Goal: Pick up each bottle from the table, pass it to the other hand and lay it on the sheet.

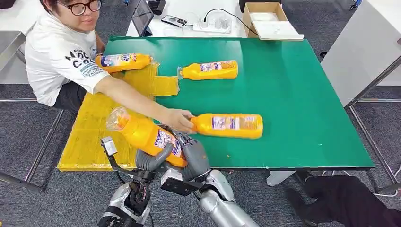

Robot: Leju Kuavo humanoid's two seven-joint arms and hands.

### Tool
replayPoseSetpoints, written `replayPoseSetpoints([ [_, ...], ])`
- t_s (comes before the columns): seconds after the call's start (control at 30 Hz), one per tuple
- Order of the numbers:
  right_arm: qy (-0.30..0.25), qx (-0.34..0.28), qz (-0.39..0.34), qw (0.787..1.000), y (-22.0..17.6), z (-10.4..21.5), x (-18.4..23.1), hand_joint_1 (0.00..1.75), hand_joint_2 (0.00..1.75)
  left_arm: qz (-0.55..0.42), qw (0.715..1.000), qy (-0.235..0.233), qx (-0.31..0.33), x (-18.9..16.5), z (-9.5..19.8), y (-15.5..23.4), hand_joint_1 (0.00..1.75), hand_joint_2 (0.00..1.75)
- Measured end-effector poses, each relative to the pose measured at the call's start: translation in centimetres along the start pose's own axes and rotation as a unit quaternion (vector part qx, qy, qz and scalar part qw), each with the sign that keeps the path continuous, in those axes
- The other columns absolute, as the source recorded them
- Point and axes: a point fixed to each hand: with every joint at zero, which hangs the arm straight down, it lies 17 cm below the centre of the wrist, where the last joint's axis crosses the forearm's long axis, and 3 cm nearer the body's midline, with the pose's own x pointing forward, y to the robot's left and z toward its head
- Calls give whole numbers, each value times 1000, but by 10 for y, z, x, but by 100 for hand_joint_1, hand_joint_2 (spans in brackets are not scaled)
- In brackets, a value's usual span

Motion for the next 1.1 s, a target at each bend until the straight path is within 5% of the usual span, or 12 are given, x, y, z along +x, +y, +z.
replayPoseSetpoints([
  [0.07,1,-2,7,1000,-1,0,0,168,175,0,1000,-1,-2,0,0,-1,175,175],
  [0.1,2,-5,13,1000,-2,-1,-1,61,175,-6,1000,-5,-5,1,0,-2,175,175],
  [0.13,2,-7,16,1000,-3,-2,-1,17,175,-16,1000,-11,-8,4,0,-3,175,175],
  [0.17,3,-8,20,1000,-4,-4,-1,0,175,-36,999,-20,-10,6,-2,-5,175,175],
  [0.23,11,-9,26,1000,-4,-6,-3,0,175,-74,997,-30,-13,10,-6,-8,175,175],
  [0.27,13,-10,27,1000,-5,-8,-3,0,0,-87,996,-34,-13,11,-7,-8,175,175],
  [0.53,22,-22,38,999,-11,-14,-6,0,0,-199,977,-72,2,23,-12,-10,175,175],
  [0.63,18,-40,21,999,-17,-19,1,0,0,-358,923,-136,31,42,-15,-8,175,175],
  [0.8,28,-88,-14,996,-37,-13,5,0,0,-494,831,-237,95,103,-31,-3,175,175],
  [1.1,3,-181,-43,983,-99,-13,21,0,0,-582,750,-258,181,147,-39,49,175,175],
])
